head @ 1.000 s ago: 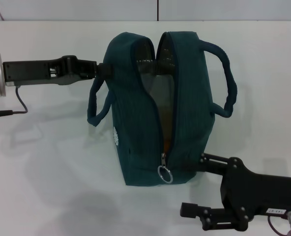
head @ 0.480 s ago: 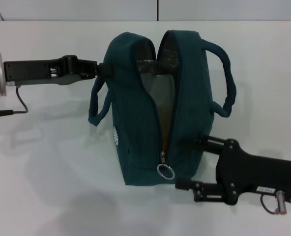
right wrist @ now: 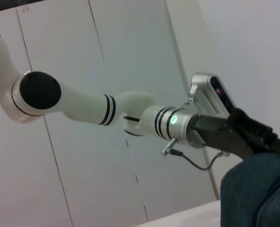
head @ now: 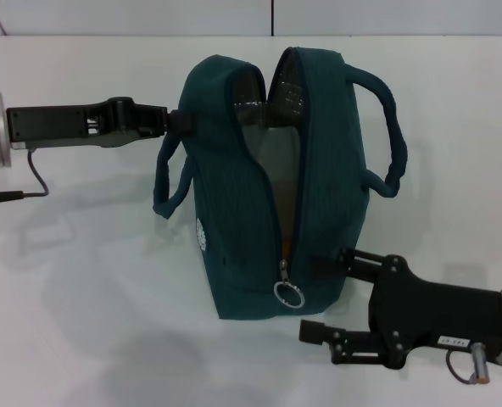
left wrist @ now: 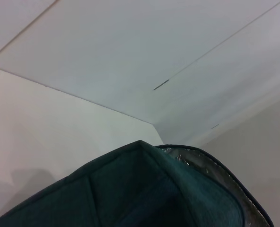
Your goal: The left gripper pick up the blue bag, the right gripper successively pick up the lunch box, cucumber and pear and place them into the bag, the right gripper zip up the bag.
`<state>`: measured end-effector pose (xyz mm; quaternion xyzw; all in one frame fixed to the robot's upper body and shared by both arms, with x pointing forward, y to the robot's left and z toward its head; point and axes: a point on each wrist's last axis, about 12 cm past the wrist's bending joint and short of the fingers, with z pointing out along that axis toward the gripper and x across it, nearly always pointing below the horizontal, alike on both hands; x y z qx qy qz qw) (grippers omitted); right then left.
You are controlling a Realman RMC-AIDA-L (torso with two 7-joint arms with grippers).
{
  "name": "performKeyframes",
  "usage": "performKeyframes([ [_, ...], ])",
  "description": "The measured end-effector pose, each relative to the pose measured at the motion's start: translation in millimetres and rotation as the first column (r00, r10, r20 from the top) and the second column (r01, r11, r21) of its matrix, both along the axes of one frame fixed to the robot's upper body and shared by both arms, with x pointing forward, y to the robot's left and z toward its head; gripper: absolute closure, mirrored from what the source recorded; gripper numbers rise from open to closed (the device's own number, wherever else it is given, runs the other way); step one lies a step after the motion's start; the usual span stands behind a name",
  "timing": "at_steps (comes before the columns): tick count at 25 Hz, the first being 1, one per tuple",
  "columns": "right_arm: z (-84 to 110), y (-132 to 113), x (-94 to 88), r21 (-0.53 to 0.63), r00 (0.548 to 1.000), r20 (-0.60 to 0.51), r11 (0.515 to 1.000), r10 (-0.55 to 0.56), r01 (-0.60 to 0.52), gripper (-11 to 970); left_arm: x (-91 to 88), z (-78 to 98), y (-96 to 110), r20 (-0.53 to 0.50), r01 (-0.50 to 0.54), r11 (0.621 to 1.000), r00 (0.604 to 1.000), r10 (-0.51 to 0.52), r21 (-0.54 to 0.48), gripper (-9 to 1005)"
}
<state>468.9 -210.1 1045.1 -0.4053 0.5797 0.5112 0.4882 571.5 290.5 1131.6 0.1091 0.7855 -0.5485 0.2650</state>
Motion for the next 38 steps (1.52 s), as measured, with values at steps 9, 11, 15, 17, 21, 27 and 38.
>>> performKeyframes([
  [9, -6.4, 6.3, 2.8, -0.058, 1.000, -0.021, 0.998, 0.004, -0.005, 167, -0.1, -0.6, -2.1, 0.001, 0.000, 1.000, 1.000, 0.000, -0.006, 922],
  [11, -6.5, 8.2, 4.7, -0.069, 1.000, -0.019, 0.998, 0.011, -0.012, 167, -0.5, -1.0, -1.7, 0.000, -0.002, 1.000, 1.000, 0.002, -0.007, 922],
  [15, -8.3, 11.9, 8.1, -0.098, 1.000, -0.016, 0.995, 0.013, -0.014, 168, -1.3, -2.1, -1.3, -0.002, -0.007, 1.000, 1.000, 0.007, -0.009, 922],
  [17, -9.1, 13.5, 9.4, -0.109, 1.000, -0.023, 0.994, 0.015, -0.017, 168, -1.2, -2.2, -2.3, -0.003, -0.006, 1.000, 1.000, 0.006, -0.011, 922],
  [21, -8.6, 16.9, 13.0, -0.122, 0.999, -0.046, 0.992, 0.023, -0.029, 168, -0.7, -1.9, -3.3, -0.004, -0.005, 1.000, 1.000, 0.005, -0.013, 921],
  [27, -6.9, 18.6, 15.9, -0.123, 0.999, -0.041, 0.992, 0.026, -0.030, 246, -0.5, -1.7, -3.5, -0.003, -0.005, 1.000, 1.000, 0.005, -0.013, 921],
  [38, -4.9, 25.9, 26.8, -0.158, 0.999, -0.047, 0.987, 0.017, -0.024, 467, -1.0, -2.3, -3.6, -0.003, -0.002, 1.000, 1.000, 0.002, -0.010, 921],
])
